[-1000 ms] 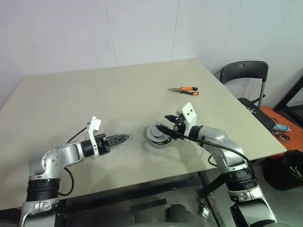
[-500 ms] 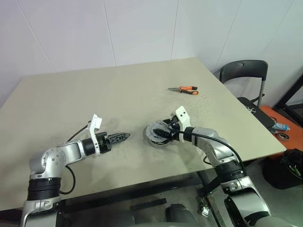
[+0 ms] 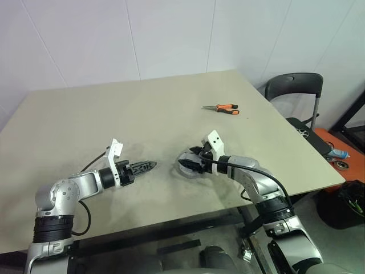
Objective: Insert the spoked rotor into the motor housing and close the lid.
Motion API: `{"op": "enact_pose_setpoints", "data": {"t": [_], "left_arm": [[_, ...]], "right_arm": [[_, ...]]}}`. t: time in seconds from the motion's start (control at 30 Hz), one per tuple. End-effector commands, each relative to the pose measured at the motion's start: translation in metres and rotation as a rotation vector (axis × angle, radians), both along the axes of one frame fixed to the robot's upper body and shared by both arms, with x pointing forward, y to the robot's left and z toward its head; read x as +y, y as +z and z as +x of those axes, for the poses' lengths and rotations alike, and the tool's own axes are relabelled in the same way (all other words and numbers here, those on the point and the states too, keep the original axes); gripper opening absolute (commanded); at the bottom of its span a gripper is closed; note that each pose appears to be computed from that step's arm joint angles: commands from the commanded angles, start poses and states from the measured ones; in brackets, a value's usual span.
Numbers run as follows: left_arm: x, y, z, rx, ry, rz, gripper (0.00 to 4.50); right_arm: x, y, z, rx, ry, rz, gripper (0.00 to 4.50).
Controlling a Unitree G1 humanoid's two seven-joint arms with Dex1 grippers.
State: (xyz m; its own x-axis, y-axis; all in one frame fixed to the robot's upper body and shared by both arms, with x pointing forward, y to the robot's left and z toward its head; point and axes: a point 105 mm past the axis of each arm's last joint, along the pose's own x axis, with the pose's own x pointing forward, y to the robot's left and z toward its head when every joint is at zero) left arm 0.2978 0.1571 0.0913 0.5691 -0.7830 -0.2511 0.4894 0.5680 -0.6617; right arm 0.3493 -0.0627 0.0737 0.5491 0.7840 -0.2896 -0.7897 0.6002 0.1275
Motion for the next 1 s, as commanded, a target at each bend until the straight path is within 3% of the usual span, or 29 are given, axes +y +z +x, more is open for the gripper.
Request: {"op": "enact_pose_setpoints", "data": {"t": [0.03, 0.3, 0.57, 0.73, 1.0], "left_arm": [[0.0, 0.014, 0.002, -0.054, -0.002, -0.009, 2.39], [0.004, 0.013, 0.001, -0.049, 0.005, -0.004, 2.39], [0.003, 0.013, 0.001, -0.048, 0.002, -0.001, 2.39], [0.002, 0.013, 0.001, -0.048, 0.0, -0.001, 2.39], [0.0, 0.013, 0.002, -0.049, -0.001, -0.004, 2.39]], "right_arm": [[-0.005, 0.004, 0.005, -0.035, -0.014, -0.009, 4.47], [-0.02, 0.007, 0.017, -0.033, -0.074, -0.029, 4.47], [0.007, 0.019, -0.01, -0.076, 0.087, -0.005, 4.47], [0.01, 0.013, -0.02, -0.109, 0.145, -0.067, 4.47], [-0.001, 0.008, -0.008, -0.128, 0.068, -0.1, 4.47]]}}
